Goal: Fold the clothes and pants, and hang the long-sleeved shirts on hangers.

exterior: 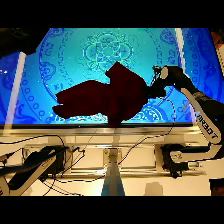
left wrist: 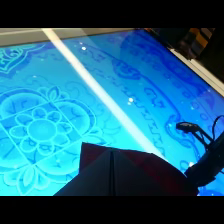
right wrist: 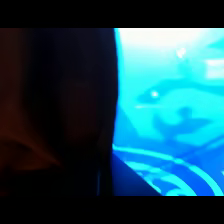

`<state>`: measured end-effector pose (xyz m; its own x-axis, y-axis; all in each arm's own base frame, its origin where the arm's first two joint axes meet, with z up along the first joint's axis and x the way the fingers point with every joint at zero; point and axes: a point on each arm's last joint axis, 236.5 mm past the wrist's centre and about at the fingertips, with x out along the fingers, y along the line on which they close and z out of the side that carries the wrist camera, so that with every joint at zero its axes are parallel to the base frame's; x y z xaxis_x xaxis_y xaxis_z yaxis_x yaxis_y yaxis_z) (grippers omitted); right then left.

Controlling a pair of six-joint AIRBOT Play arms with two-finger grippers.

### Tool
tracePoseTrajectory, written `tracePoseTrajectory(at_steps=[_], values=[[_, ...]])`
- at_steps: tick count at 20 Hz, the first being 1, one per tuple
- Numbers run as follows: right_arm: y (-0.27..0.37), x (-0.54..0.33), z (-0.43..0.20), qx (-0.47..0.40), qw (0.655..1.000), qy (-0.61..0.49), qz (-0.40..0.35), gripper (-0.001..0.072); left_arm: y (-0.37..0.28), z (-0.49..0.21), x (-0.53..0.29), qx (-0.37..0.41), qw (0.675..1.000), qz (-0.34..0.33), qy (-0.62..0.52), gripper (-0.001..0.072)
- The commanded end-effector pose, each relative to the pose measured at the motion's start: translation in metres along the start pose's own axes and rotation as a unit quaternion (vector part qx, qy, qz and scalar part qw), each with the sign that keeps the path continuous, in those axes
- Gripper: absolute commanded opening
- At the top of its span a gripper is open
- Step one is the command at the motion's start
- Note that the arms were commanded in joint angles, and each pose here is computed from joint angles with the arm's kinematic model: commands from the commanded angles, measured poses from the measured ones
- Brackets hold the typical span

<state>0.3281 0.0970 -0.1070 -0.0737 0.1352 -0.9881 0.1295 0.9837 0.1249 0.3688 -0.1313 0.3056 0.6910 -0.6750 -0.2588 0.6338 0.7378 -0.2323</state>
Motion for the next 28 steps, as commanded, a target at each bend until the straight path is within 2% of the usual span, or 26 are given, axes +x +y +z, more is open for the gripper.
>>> tracePoseTrajectory(at_steps=[1, 6, 8, 9, 10, 12, 13, 14, 19, 20, 22, 23, 25, 28], values=[[-0.009, -0.004, -0.009, -0.009, 0.999, 0.021, -0.022, 0.001, -0.004, -0.004, 0.0, 0.0, 1.0, -0.009, 0.009, 0.0013], [0.006, -0.042, 0.018, -0.099, 0.995, -0.012, -0.012, 0.001, -0.014, -0.015, -0.001, 0.0, 0.999, -0.029, 0.032, 0.0012], [0.014, -0.07, 0.037, -0.129, 0.99, -0.049, -0.009, 0.001, -0.008, -0.024, -0.002, 0.001, 0.999, -0.017, 0.051, 0.0012], [0.018, -0.081, 0.045, -0.132, 0.989, -0.068, -0.006, 0.001, 0.008, -0.037, -0.003, 0.003, 0.997, 0.016, 0.078, 0.0011], [0.023, -0.093, 0.05, -0.133, 0.987, -0.085, 0.0, 0.001, 0.036, -0.058, -0.01, 0.011, 0.989, 0.075, 0.125, 0.0011], [0.029, -0.103, 0.057, -0.134, 0.985, -0.109, 0.009, 0.001, 0.1, -0.104, -0.039, 0.005, 0.955, 0.196, 0.224, 0.001], [0.031, -0.104, 0.058, -0.134, 0.985, -0.113, 0.013, 0.001, 0.123, -0.127, -0.052, -0.016, 0.937, 0.227, 0.265, 0.001], [0.032, -0.104, 0.06, -0.133, 0.984, -0.117, 0.015, 0.001, 0.135, -0.151, -0.058, -0.054, 0.927, 0.228, 0.294, 0.001], [0.035, -0.106, 0.07, -0.133, 0.981, -0.139, 0.018, 0.001, 0.154, -0.268, -0.039, -0.279, 0.889, 0.137, 0.337, 0.0023], [0.036, -0.107, 0.072, -0.133, 0.98, -0.143, 0.019, 0.001, 0.158, -0.291, -0.039, -0.31, 0.874, 0.131, 0.35, 0.0095], [0.036, -0.107, 0.074, -0.133, 0.98, -0.148, 0.02, 0.001, 0.164, -0.332, -0.038, -0.358, 0.845, 0.115, 0.38, 0.0458], [0.036, -0.107, 0.074, -0.133, 0.98, -0.147, 0.02, 0.001, 0.167, -0.348, -0.036, -0.377, 0.832, 0.108, 0.392, 0.0509], [0.037, -0.107, 0.074, -0.133, 0.98, -0.147, 0.02, 0.001, 0.17, -0.373, -0.031, -0.388, 0.82, 0.089, 0.41, 0.0499], [0.037, -0.107, 0.074, -0.133, 0.98, -0.147, 0.02, 0.001, 0.189, -0.402, -0.022, -0.381, 0.822, 0.095, 0.414, 0.0499]])
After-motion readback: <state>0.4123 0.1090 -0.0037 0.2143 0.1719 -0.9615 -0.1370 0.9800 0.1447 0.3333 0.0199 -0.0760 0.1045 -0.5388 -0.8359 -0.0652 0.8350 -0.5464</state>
